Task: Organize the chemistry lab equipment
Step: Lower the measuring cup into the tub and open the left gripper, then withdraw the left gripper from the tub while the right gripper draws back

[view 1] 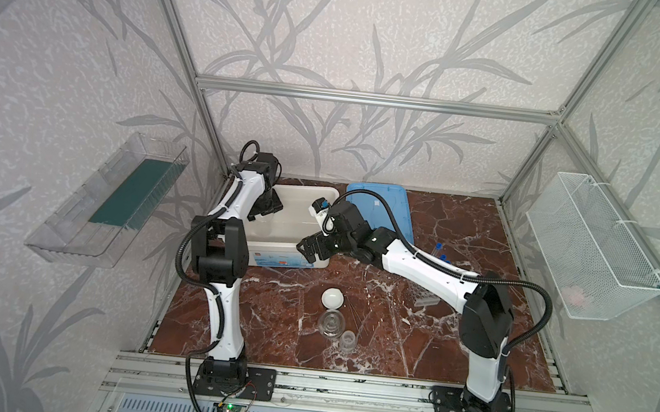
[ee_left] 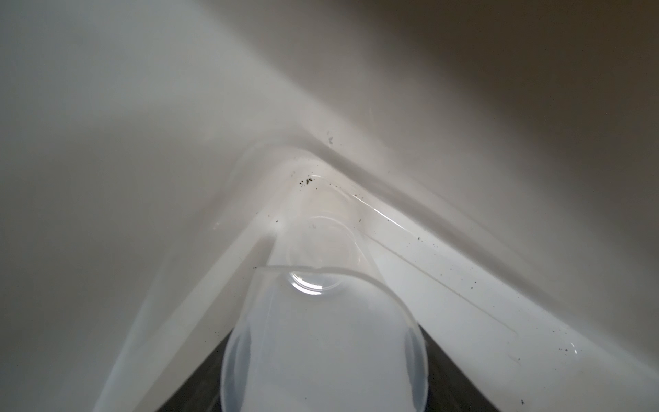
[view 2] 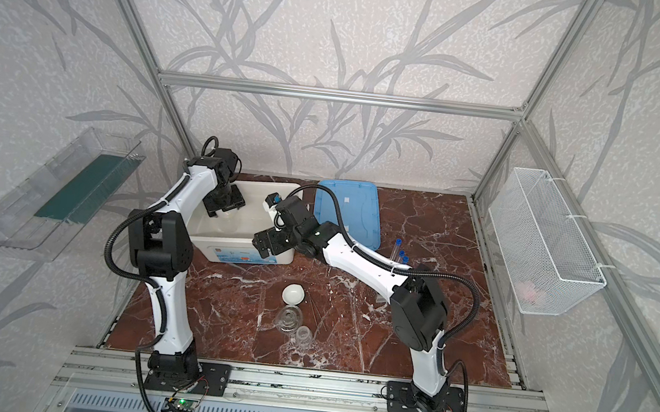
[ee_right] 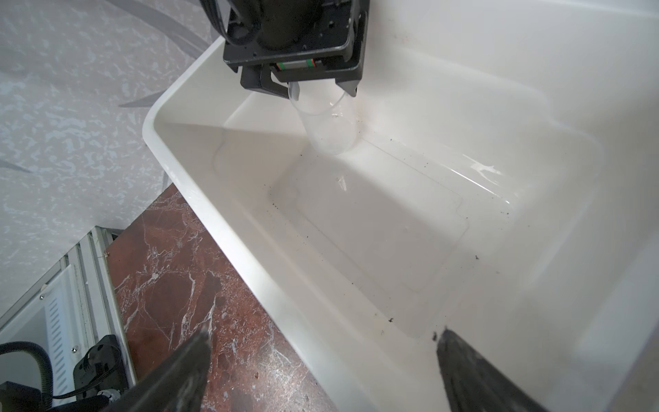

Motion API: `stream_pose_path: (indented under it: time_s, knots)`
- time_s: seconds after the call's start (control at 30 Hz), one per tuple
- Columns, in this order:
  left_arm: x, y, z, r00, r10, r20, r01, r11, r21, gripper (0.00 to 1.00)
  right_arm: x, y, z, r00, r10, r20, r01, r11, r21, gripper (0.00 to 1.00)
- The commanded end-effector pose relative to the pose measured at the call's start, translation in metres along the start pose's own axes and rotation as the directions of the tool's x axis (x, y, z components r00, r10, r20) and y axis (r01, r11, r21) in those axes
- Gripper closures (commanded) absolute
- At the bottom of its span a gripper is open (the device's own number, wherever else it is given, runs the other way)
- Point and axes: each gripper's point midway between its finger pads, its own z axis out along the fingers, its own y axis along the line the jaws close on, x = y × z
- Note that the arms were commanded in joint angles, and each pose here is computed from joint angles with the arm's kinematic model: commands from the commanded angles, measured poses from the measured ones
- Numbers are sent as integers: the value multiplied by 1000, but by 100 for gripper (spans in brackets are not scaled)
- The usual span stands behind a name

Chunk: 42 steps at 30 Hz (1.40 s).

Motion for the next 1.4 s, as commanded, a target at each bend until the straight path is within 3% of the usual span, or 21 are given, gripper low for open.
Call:
stream_pose_path:
  time_s: [0.0,0.43,0.53,0.83,1.0,1.37]
  knots:
    - [0,2,2,1000,4,1,-4,1000,-5,29,-12,8,-14,999,-17,45,17,1000,-9,3]
    - [4,7,11,1000,12,-8,-12,999,-31,21,-10,7,-15,999,-15,48,15,1000,-6,3]
    - [4,8,9,1000,17,-2,-17,999,-37,13,-11,8,-16,999,-15,49,16,1000,-9,3]
    - [-1,9,4,1000,12,15,-12,999,-37,11,-11,8,-17,999,-9,52,10,1000,-13,3]
    - [-11,8,-18,997,5,71,-4,1000,-7,1,-14,9,-21,998,-12,59,13,1000,-13,3]
    - [-23,0,-86,985,-8,175,-13,993,118,1,-32,13,-45,992,-63,111,63,998,8,3]
